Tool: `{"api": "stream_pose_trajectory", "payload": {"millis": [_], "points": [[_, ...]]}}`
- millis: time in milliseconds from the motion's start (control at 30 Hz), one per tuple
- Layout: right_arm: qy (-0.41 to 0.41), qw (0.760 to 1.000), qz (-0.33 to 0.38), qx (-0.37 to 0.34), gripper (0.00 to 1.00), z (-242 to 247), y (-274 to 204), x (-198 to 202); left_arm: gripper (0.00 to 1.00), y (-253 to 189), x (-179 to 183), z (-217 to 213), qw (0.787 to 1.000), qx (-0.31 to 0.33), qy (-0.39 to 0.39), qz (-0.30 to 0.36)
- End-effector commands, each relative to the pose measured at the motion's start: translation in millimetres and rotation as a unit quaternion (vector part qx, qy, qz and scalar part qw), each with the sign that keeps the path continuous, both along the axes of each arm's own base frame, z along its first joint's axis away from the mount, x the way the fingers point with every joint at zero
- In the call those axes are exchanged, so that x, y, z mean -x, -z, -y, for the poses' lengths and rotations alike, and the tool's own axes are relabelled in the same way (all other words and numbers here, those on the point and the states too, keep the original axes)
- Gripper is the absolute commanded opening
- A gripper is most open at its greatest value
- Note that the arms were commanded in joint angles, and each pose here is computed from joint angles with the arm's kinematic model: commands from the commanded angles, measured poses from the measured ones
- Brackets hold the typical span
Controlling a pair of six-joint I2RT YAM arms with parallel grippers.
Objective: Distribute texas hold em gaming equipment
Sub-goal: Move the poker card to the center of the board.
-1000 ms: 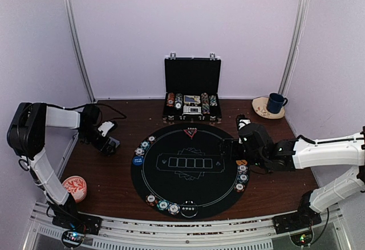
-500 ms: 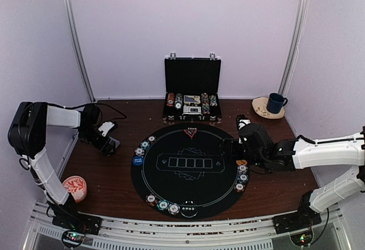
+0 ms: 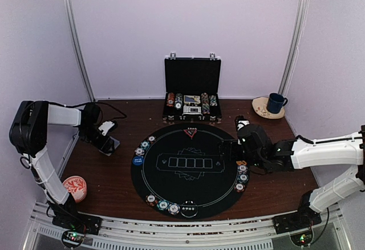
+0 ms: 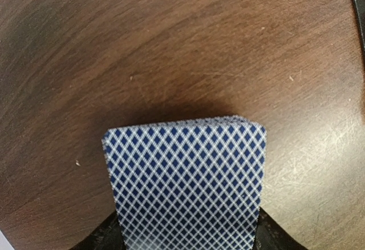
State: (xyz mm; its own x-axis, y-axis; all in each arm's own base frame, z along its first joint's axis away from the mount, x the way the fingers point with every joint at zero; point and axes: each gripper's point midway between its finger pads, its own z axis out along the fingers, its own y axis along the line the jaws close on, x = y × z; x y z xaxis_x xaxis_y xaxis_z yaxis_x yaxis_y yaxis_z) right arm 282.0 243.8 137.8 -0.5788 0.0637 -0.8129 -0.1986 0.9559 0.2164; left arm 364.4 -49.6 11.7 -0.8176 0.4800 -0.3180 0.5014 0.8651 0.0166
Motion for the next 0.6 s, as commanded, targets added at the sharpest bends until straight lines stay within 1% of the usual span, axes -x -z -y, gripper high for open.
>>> {"api": "stream_pose_trajectory", "payload": {"millis": [0, 100, 267, 367, 500, 567], "points": [[0.001, 1.0, 0.011, -0.001, 1.0, -5, -10, -4, 0.63, 42, 49, -18, 0.993, -0.041, -0.003, -0.109], [0.0, 1.0, 0.011, -0.001, 1.0, -6, -10, -4, 0.56, 40, 49, -17, 0.993, -0.044, 0.004, -0.106], [-0.017, 1.0, 0.012, -0.009, 1.0, -15, -14, -4, 0.47, 37, 52, -10, 0.994, -0.031, 0.032, -0.1], [-0.04, 0.999, 0.006, -0.02, 1.0, -31, -17, -4, 0.41, 37, 54, -3, 0.994, -0.019, 0.051, -0.098], [-0.078, 0.997, 0.001, -0.028, 1.0, -64, -23, 0, 0.39, 37, 56, 0, 0.993, -0.018, 0.078, -0.086], [-0.102, 0.994, -0.002, -0.04, 1.0, -84, -28, 2, 0.37, 33, 55, 2, 0.993, -0.016, 0.093, -0.077]]}}
